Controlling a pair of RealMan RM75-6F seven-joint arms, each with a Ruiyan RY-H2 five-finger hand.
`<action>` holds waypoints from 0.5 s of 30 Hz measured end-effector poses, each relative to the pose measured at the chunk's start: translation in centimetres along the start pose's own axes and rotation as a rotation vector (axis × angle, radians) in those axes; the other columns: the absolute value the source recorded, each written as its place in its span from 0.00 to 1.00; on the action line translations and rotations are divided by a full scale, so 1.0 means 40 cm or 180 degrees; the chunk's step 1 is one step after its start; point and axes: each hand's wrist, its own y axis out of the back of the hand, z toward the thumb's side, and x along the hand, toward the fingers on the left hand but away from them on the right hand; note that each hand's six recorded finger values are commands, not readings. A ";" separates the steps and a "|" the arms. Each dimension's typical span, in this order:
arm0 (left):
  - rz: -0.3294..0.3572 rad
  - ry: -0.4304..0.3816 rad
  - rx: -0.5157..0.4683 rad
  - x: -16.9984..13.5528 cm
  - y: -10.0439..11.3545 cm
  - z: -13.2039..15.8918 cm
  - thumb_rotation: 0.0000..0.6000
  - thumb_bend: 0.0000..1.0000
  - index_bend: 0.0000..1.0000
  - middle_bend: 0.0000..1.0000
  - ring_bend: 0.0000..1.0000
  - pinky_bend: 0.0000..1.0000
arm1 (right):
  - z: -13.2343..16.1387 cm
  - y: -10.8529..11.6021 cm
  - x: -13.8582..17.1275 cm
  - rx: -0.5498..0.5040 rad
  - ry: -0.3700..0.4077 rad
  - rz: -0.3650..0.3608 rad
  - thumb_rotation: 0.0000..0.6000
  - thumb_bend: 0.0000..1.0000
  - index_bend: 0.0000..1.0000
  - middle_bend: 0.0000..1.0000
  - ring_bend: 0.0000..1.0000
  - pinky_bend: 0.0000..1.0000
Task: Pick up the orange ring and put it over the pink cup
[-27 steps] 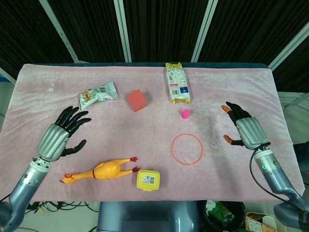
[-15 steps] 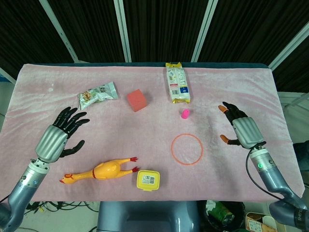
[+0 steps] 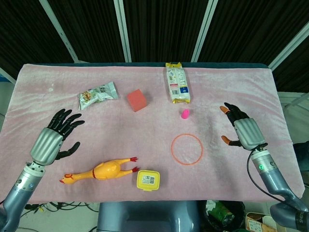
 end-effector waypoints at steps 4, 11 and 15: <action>0.0021 0.0186 0.0108 -0.044 0.008 -0.032 1.00 0.33 0.19 0.13 0.00 0.00 | -0.002 0.002 0.015 0.0015 -0.0022 0.0047 1.00 0.20 0.00 0.00 0.00 0.19; 0.0103 0.0904 0.0336 -0.175 0.049 -0.123 1.00 0.33 0.20 0.12 0.00 0.00 | -0.009 0.002 0.078 -0.0045 -0.0123 0.0093 1.00 0.20 0.00 0.00 0.00 0.19; -0.0006 0.1319 0.0404 -0.243 0.053 -0.147 1.00 0.33 0.20 0.12 0.00 0.00 | 0.003 -0.030 0.142 -0.0137 -0.0141 0.0149 1.00 0.20 0.01 0.00 0.00 0.19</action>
